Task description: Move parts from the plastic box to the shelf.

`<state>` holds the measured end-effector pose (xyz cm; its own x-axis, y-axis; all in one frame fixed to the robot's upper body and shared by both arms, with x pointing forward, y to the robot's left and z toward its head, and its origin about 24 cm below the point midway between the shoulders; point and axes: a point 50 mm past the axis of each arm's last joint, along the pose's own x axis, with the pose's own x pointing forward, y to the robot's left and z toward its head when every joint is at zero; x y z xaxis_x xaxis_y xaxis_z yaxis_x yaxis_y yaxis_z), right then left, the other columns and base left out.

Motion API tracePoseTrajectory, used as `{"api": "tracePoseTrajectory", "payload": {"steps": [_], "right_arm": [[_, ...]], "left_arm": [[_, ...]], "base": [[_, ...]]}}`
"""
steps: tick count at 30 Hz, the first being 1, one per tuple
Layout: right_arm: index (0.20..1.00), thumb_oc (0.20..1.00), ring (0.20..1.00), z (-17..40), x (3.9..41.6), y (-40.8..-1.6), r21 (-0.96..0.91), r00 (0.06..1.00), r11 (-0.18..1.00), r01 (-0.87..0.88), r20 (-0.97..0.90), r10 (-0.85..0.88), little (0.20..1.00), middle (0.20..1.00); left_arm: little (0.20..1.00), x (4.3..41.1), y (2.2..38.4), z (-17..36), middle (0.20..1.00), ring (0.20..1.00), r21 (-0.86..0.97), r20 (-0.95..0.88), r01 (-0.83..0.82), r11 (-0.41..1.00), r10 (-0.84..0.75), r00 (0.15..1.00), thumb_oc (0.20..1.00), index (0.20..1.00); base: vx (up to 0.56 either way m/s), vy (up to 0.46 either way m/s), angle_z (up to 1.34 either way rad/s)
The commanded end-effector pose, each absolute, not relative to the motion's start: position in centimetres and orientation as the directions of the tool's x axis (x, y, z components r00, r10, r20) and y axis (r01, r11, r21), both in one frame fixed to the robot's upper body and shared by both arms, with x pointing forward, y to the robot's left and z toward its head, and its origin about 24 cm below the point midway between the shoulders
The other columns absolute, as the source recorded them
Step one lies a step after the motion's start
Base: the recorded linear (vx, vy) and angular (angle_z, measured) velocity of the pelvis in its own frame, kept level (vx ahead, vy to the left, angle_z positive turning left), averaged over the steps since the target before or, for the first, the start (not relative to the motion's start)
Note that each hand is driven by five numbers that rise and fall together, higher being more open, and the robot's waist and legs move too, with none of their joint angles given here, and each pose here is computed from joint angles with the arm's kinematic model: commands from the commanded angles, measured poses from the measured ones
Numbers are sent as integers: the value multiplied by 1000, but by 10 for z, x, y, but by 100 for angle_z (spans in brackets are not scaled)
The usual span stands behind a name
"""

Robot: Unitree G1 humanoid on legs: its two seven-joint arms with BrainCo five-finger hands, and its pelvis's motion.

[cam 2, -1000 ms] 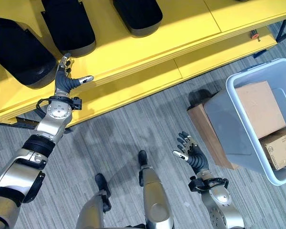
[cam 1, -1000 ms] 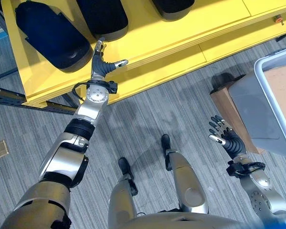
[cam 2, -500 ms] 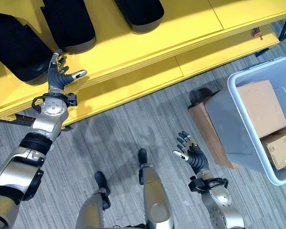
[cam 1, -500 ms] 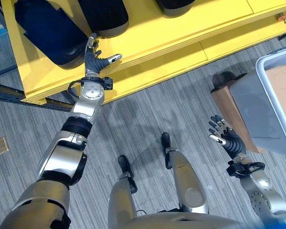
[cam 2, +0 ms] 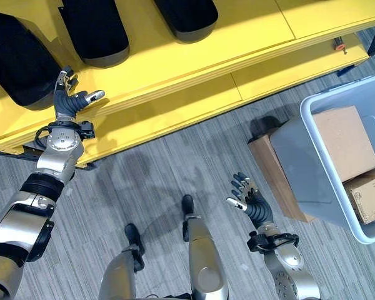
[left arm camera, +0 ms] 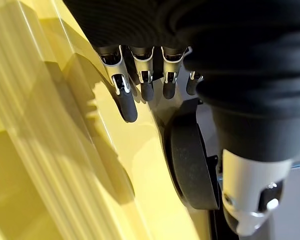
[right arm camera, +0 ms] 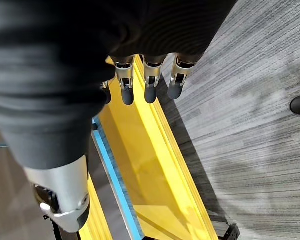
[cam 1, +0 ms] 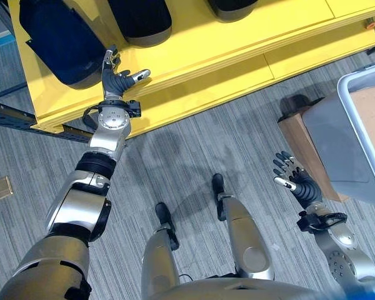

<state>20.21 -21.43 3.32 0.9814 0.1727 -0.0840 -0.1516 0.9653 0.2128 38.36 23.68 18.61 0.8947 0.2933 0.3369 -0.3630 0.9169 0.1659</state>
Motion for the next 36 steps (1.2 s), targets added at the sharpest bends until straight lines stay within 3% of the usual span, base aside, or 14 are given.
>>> {"api": "tracePoseTrajectory", "payload": {"steps": [1, 36], "right_arm": [[1000, 1000, 1000, 51, 196, -218, 204, 982, 961, -186, -4, 190, 1000, 1000], [1000, 1000, 1000, 53, 199, -222, 169, 980, 967, -193, -10, 197, 1000, 1000]], "left_arm": [[1000, 377, 268, 193, 1000, 1000, 142, 355, -462, 875, 391, 849, 1000, 1000], [1000, 365, 279, 169, 1000, 1000, 222, 317, -457, 861, 380, 869, 1000, 1000]], "base": [[0, 0, 0], [0, 0, 0]]}}
